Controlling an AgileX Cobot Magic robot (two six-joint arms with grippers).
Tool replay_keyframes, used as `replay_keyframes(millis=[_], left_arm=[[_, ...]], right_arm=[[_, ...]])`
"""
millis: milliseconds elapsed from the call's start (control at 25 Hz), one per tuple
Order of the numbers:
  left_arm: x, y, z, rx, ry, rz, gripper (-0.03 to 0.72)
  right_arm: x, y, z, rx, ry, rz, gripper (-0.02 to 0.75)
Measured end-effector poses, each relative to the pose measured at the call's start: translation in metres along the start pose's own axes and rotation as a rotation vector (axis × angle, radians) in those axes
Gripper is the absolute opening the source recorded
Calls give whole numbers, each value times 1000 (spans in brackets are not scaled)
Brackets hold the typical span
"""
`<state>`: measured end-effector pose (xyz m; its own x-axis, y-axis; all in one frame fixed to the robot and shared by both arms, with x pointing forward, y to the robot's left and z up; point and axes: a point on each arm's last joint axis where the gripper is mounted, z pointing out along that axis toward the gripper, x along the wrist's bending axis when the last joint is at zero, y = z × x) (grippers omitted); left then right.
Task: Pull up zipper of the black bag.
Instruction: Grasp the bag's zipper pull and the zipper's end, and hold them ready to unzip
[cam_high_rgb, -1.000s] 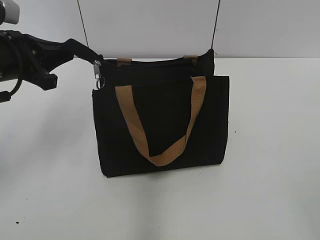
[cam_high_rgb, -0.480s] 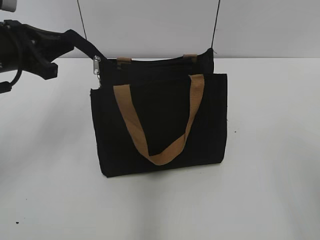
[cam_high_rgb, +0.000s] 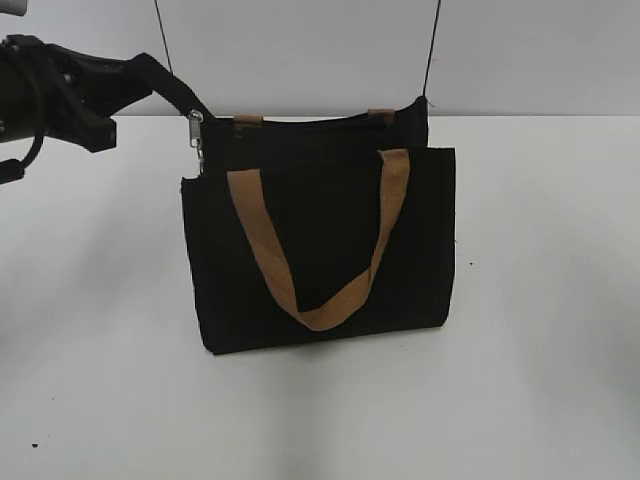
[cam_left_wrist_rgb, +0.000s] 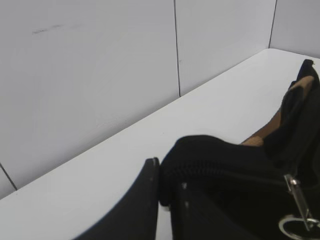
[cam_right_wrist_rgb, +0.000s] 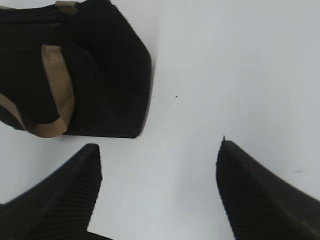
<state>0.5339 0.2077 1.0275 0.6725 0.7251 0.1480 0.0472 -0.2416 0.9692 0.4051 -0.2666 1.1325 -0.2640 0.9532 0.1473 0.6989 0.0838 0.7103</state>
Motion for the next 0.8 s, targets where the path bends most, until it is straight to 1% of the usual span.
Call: replay_keyframes(millis=[120,200,320,440,520,600,720,800], left_arm=[[0,0,0,-3,-2,-1,34],[0,0,0,-4,-4,-1,34],[0,0,0,-5,-5,-2,34],[0,0,0,-5,-5,-3,34],[0,0,0,-5,-5,-3,34],[-1,1,0,-6,-6,-3,34],[-1,1,0,-7,-6,-3,34],[-1,1,0,-7,-7,-2,34]], right_arm=[[16,16,18,56,66,-20,546],[30,24,34,110,87,-37,546],[62,33,57,182,116,-112,546],[98,41,79,219,123,-169,546],[121,49,91,220,135,-183,542],[144,55,105,226,149,-184,519],[175,65,122,224,186,-170,456],[190,70,134,227,200,-156,412]])
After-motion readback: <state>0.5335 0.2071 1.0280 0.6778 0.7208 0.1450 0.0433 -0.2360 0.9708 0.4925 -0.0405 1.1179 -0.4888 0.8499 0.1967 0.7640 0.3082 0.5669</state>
